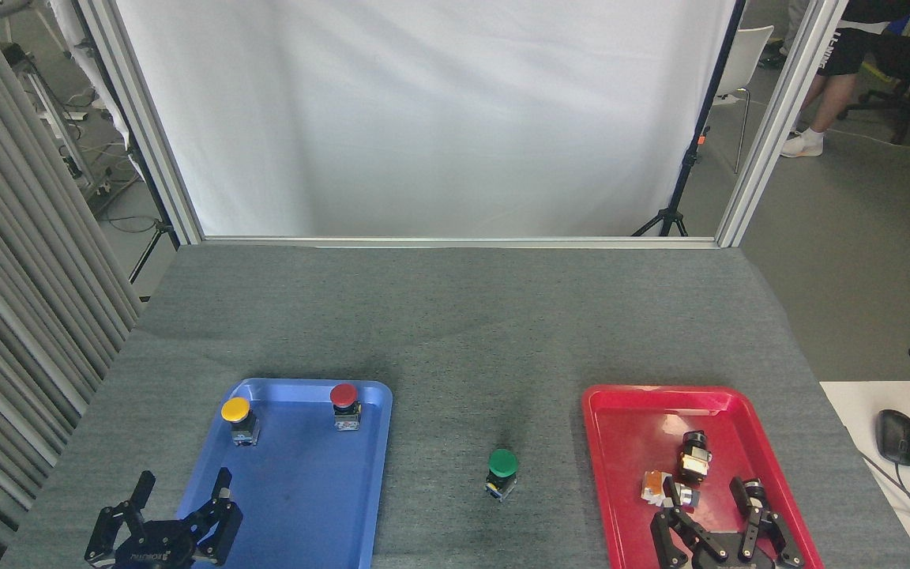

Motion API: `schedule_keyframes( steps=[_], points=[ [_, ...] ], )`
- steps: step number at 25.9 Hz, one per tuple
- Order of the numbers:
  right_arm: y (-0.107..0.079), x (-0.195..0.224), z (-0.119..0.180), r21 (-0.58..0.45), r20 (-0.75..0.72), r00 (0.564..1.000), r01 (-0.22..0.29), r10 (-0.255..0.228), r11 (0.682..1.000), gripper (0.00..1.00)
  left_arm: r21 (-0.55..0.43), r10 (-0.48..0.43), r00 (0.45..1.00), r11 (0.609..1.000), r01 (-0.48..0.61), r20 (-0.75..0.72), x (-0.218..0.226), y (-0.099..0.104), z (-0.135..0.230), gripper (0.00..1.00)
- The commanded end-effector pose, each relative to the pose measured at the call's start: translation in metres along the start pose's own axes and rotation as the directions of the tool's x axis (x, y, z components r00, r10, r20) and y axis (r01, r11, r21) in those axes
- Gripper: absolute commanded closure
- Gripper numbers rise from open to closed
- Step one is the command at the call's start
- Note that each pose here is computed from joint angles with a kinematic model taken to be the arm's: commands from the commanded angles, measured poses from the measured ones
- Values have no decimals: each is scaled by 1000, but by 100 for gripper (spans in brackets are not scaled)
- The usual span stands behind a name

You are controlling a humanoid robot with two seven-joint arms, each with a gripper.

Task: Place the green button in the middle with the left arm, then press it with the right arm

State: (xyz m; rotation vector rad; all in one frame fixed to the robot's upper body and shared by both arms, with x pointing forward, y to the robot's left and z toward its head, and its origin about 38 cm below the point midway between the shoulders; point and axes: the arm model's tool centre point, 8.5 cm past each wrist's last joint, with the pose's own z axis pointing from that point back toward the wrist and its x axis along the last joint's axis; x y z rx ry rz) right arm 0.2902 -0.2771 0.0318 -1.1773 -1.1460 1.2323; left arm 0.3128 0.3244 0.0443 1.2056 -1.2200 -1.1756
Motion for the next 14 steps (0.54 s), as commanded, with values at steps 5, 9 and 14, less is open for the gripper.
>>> schedule_keyframes(
  steps=[5,9,14],
  points=[
    [-2,-1,6,-3,4,1000,-7,7,1000,0,-29,-3,1000,1000,2,-12,-4,-4,4,0],
    [-2,-1,8,-3,3,1000,-9,9,1000,0,-29,0,1000,1000,0,-13,-4,-4,3,0],
    [-3,-2,7,-6,3,1000,-9,9,1000,0,-19,-8,1000,1000,7,-19,-7,0,-2,0]
  ],
)
